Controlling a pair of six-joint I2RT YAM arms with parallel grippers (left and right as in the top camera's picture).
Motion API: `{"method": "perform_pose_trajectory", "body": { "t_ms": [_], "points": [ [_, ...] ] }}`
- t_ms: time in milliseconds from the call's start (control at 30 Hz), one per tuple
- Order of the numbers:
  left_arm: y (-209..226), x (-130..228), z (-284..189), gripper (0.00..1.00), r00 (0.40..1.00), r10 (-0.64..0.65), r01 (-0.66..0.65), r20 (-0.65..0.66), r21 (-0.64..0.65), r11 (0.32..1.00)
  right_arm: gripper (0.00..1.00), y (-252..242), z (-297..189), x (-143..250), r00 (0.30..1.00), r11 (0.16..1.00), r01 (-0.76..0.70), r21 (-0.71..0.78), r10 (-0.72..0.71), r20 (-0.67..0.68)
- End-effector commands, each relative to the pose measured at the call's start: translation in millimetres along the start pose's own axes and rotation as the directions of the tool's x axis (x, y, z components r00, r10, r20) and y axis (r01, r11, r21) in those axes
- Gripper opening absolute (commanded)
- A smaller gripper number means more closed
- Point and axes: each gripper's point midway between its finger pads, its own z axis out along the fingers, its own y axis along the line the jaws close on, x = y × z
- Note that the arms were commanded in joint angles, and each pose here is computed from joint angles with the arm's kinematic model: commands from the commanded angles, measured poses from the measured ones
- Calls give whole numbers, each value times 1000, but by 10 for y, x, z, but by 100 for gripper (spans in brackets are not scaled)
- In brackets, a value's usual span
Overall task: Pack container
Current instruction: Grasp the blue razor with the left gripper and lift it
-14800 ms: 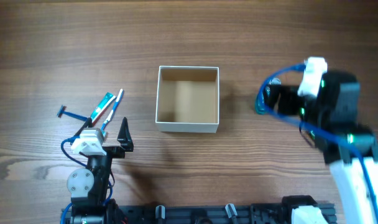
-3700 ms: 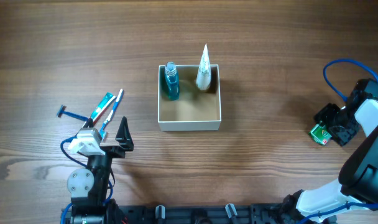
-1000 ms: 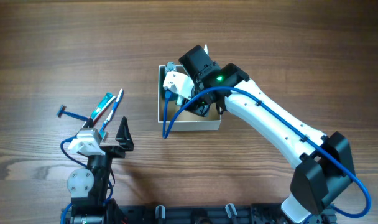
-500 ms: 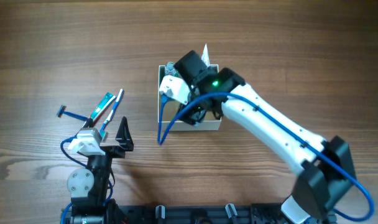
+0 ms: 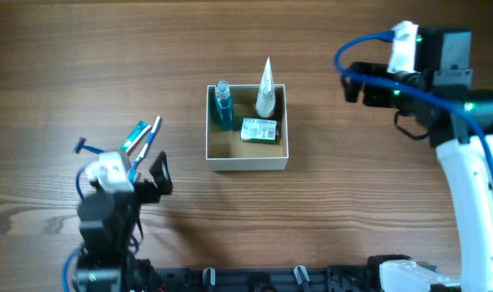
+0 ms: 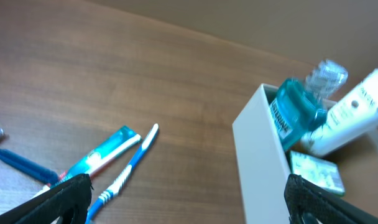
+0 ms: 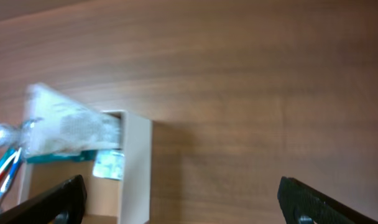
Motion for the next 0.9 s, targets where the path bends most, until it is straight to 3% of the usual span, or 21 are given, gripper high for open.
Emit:
{"method": "perform_pose_trajectory", "body": {
  "t_ms": [0,100,167,300,400,433,467,500,533,567,867],
  "points": [
    [-27,-595,125,100,994,29,-37,-103,-82,996,100,-122,247,170,989,994,-108,-8,107,-101],
    [138,-1012,261,100,970,-70,15,-234,-230,973,100,-178,450,301,981,996,-88,6,88,-173],
    [324,-1171,351,100,934,-242,147,-262,-337,930,100,-211,557,375,974,997,-73,13,74,-216],
    [620,-1053,579,100,838,-469,319,-279,-447,836,100,-230,636,417,967,997,-77,17,79,-242],
    [888,-815,640,100,771,-561,347,-302,-539,768,100,-230,635,416,967,997,-76,17,78,-241],
    [990,-731,620,100,732,-622,380,-279,-591,712,100,-230,635,418,967,997,-73,17,75,-242],
    [1111,-636,569,100,672,-708,432,-218,-661,613,100,-230,635,416,967,997,-72,16,74,-242],
    [1245,-508,503,100,581,-805,492,-125,-733,469,100,-230,634,419,967,997,-72,16,74,-243],
    [1340,-417,481,100,511,-857,526,-62,-767,369,100,-231,634,425,967,997,-73,17,75,-245],
    [1425,-344,497,100,476,-879,530,-35,-786,319,100,-232,631,435,966,997,-74,18,76,-249],
    [1671,259,769,100,357,-933,424,-45,-882,204,100,-237,618,483,960,997,-76,23,80,-268]
  ]
}}
